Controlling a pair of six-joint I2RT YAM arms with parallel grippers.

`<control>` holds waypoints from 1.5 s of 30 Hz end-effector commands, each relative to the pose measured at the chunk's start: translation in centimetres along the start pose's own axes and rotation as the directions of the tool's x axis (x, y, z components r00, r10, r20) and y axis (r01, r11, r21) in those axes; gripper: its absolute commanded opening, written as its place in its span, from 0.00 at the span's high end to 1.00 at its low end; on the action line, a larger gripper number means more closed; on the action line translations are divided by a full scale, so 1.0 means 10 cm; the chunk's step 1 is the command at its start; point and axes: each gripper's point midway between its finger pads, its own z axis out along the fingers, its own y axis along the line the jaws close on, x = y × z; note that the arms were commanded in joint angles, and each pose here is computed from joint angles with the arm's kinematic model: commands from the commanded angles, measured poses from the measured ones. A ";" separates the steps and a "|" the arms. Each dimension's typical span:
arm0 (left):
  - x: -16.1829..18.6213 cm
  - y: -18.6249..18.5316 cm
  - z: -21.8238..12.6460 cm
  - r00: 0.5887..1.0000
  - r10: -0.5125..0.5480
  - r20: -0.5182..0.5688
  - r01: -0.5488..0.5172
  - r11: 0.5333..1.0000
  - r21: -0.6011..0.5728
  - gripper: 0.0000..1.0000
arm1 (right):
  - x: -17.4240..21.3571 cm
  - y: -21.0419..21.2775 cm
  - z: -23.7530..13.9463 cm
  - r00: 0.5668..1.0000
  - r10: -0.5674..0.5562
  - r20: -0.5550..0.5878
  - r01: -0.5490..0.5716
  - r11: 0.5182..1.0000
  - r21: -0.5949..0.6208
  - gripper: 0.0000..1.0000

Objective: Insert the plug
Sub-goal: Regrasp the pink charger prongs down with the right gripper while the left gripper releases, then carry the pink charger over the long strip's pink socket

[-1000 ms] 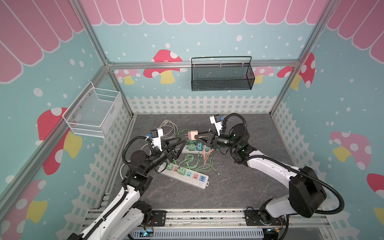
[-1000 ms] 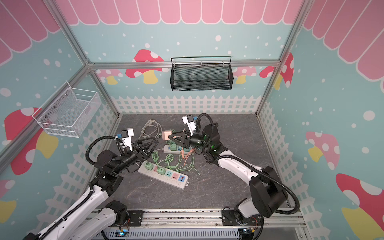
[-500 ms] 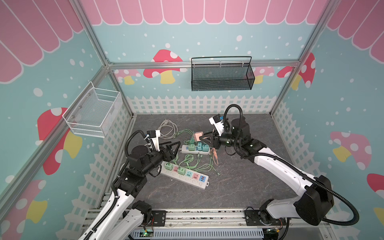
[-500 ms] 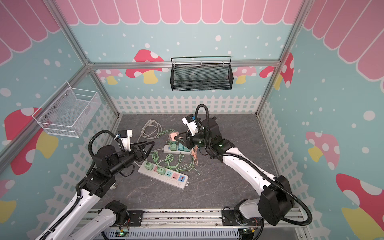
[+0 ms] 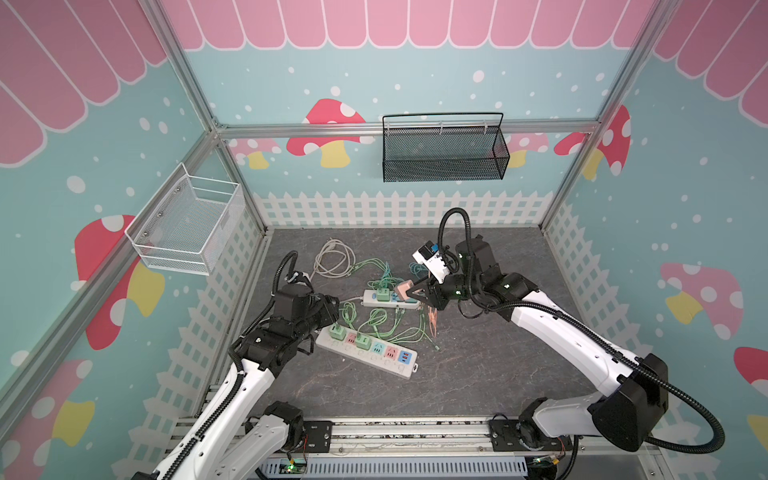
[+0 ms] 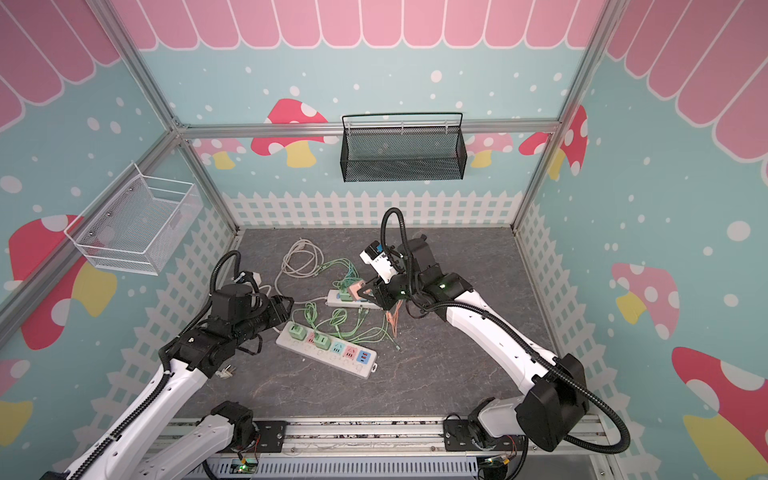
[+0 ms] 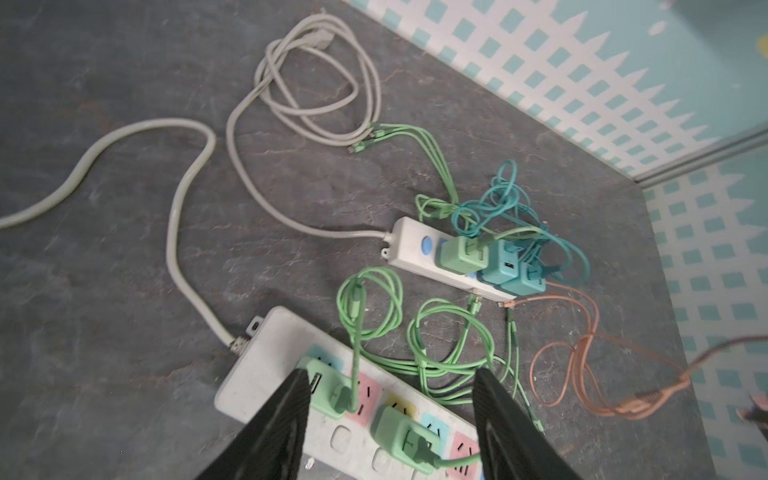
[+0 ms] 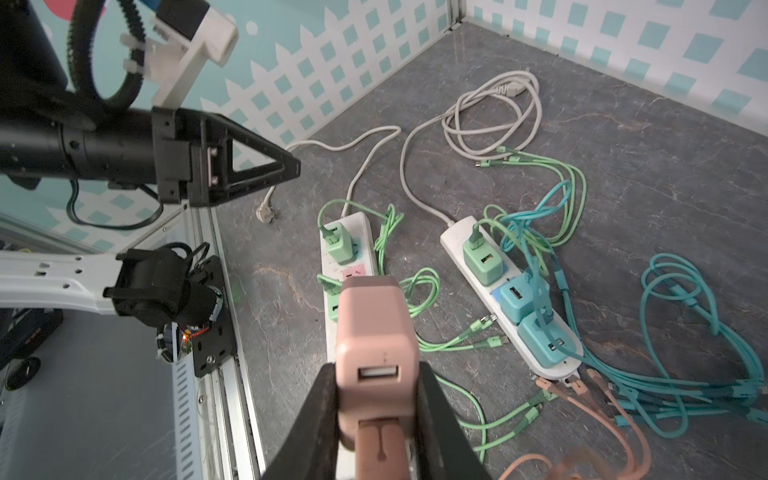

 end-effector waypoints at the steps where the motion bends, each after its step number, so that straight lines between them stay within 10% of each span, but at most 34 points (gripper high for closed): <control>1: 0.12 0.27 0.04 0.997 -0.072 -0.027 0.069 0.992 -0.106 0.43 | 0.25 0.06 0.10 0.995 -0.042 -0.095 0.040 0.999 -0.024 0.99; 45: 1.06 0.94 0.52 0.947 -0.184 -0.264 0.093 0.942 -0.323 0.68 | 1.38 0.18 0.95 0.828 -0.137 -0.544 0.142 0.989 -0.033 1.00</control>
